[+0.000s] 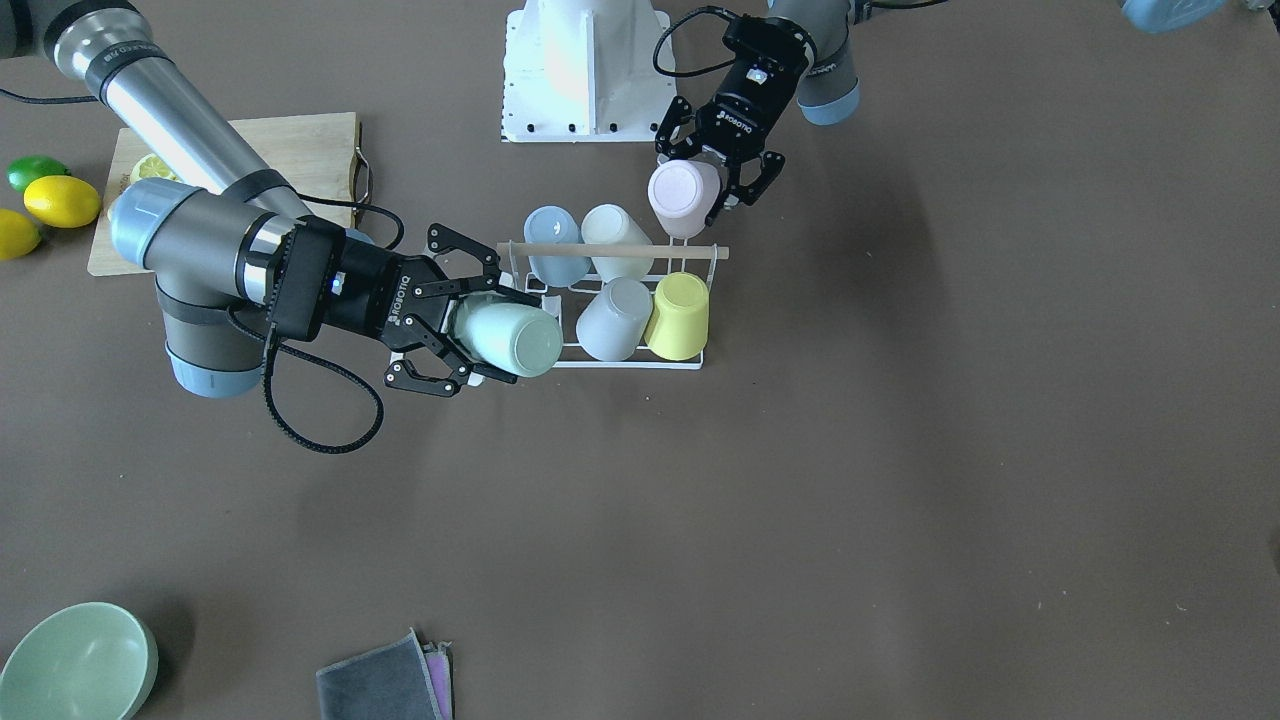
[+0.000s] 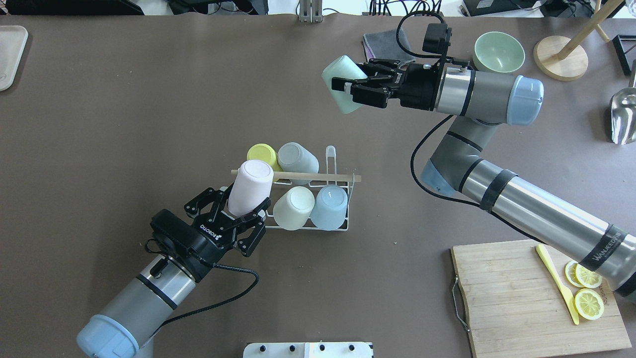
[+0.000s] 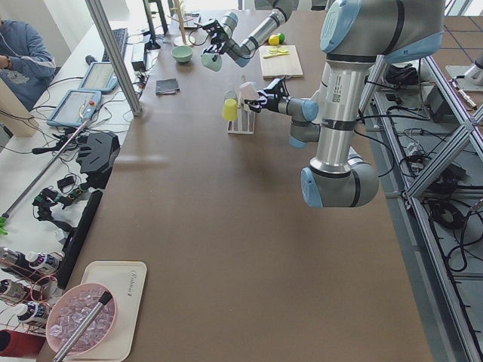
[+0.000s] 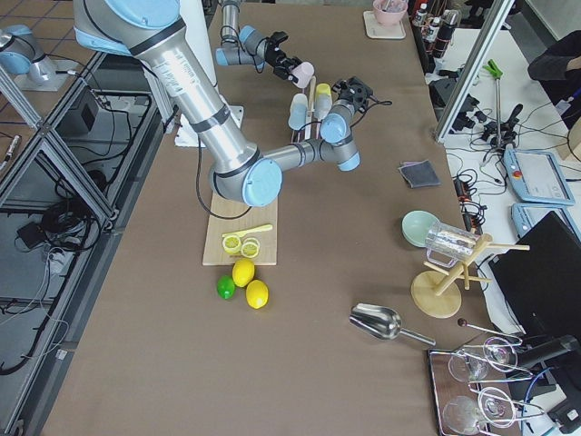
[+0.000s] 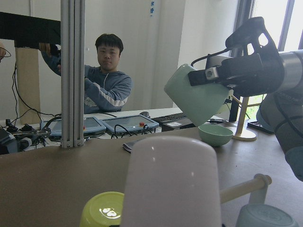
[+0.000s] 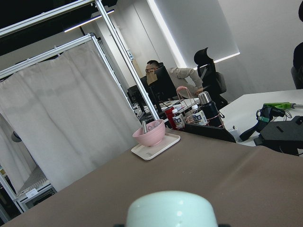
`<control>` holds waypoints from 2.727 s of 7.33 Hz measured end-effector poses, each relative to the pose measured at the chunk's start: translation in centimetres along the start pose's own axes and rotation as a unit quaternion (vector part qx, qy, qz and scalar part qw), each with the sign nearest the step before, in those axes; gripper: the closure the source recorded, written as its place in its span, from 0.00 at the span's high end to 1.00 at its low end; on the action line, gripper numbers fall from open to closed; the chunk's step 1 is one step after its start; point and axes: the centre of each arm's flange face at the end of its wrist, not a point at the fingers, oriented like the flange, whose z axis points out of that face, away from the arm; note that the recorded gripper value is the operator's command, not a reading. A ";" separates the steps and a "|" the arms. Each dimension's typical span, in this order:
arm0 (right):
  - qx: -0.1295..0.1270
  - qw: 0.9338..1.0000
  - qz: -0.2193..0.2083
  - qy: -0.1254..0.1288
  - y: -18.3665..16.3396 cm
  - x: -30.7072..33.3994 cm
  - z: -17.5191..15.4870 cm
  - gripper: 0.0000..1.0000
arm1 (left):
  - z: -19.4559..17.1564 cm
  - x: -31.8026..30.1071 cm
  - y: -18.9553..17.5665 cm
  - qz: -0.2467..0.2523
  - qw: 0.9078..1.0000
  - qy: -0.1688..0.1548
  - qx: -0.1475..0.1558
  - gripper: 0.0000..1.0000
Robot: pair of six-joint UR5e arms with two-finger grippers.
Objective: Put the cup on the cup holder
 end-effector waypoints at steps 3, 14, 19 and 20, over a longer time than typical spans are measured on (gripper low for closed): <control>0.014 1.000 -0.009 0.016 4.4 -1.5 2.8 0.00 | 0.3 -0.1 0.9 -0.006 1.000 -0.002 -0.006 0.42; -0.003 1.000 0.011 -0.007 10.8 -3.6 1.9 0.00 | 0.3 -1.0 2.1 -0.032 0.999 -0.003 -0.018 0.98; -0.004 1.000 0.017 -0.005 11.1 -3.1 0.9 1.00 | -6.8 -8.7 1.8 -0.006 0.992 0.010 -0.129 0.98; -0.003 1.000 0.016 -0.003 10.9 -2.8 0.5 1.00 | -6.9 -10.7 1.9 -0.013 0.985 0.004 -0.174 0.98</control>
